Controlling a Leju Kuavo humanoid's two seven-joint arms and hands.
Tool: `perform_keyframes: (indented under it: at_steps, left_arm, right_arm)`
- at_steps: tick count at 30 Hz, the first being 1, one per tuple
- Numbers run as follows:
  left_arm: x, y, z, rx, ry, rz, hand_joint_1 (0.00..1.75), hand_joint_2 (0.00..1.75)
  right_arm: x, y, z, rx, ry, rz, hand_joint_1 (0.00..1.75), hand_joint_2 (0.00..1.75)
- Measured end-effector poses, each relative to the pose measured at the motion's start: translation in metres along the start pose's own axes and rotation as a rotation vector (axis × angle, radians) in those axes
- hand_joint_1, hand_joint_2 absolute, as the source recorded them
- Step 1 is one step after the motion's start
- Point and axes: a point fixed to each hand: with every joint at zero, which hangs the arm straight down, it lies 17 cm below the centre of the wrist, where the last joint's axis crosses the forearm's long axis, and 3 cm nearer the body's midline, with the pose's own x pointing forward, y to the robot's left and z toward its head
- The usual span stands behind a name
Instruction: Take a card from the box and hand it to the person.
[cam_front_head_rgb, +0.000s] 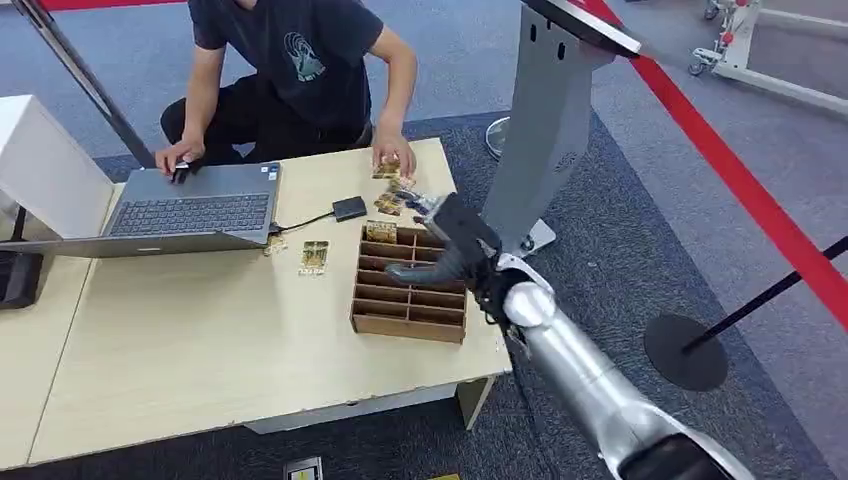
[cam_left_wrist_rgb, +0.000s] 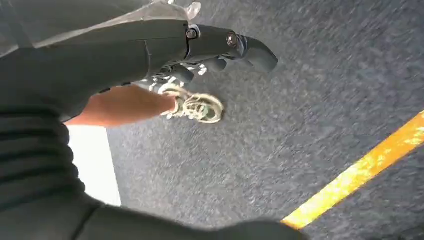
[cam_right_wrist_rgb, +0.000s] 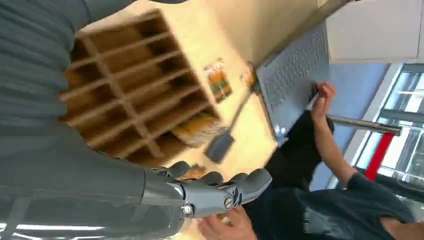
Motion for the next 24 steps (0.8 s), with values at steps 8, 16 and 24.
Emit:
perform_keyframes:
  at_steps: [8,16,24]
  left_arm:
    - [-0.02,-0.001,-0.001,0.005,0.016,0.008,0.0,0.0]
    - [-0.017,0.007,-0.002,0.021,0.003,0.008,0.0,0.0]
    - [-0.009,0.015,-0.003,0.035,-0.005,0.007,0.0,0.0]
  right_arm:
    - [-0.04,-0.032,0.106,-0.021,0.058,-0.072,0.0,1.75]
    - [-0.036,-0.039,0.156,-0.047,0.085,0.01,0.0,1.75]
    - [-0.03,-0.031,0.164,-0.025,0.098,0.082,0.0,1.75]
